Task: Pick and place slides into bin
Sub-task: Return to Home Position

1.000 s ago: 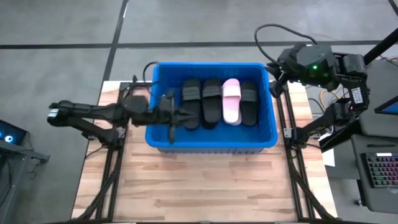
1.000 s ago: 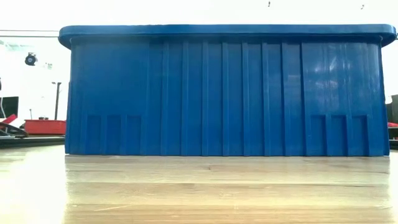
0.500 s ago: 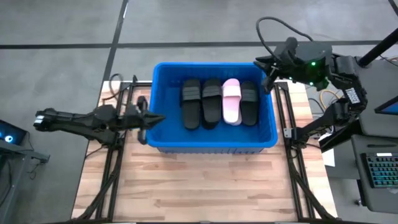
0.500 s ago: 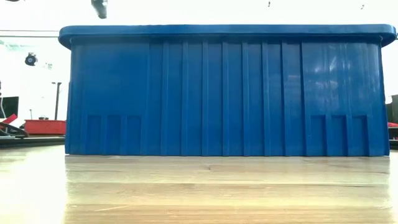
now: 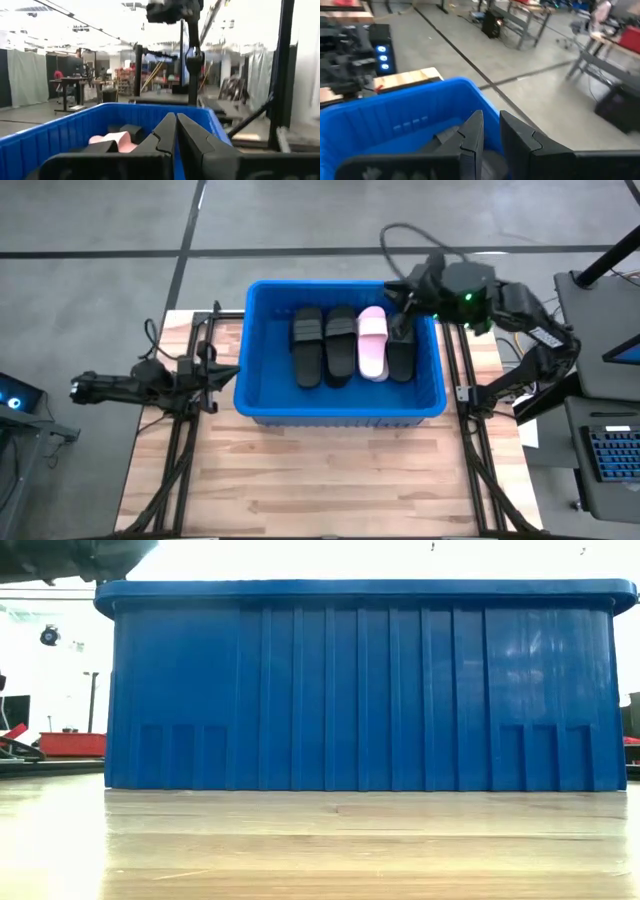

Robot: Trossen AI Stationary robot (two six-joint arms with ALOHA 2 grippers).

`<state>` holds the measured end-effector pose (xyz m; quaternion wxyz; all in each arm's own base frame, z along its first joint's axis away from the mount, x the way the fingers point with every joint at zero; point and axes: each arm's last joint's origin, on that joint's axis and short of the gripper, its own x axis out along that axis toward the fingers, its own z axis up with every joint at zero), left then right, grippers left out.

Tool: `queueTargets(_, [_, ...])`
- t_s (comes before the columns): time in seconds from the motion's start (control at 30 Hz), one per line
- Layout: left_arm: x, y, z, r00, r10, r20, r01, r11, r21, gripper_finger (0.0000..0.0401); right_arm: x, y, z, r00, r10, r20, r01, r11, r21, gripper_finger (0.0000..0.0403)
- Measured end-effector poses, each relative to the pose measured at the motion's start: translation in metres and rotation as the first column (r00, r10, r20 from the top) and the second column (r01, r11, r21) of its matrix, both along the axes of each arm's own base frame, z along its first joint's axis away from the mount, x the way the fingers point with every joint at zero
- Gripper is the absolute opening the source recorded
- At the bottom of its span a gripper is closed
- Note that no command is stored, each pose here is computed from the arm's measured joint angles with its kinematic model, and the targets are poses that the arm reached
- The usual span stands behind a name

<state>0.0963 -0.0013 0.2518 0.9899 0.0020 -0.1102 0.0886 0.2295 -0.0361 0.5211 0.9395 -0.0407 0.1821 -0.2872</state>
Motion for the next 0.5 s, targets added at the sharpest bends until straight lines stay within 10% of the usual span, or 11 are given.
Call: queueTargets(0.5, [-0.008, 0.0, -0.028, 0.999, -0.023, 0.026, 0.023, 1.0, 0.018, 0.0, 0.069, 0.047, -0.058, 0.936, 0.287, 0.205, -0.28, 0.958, -0.063, 0.0054])
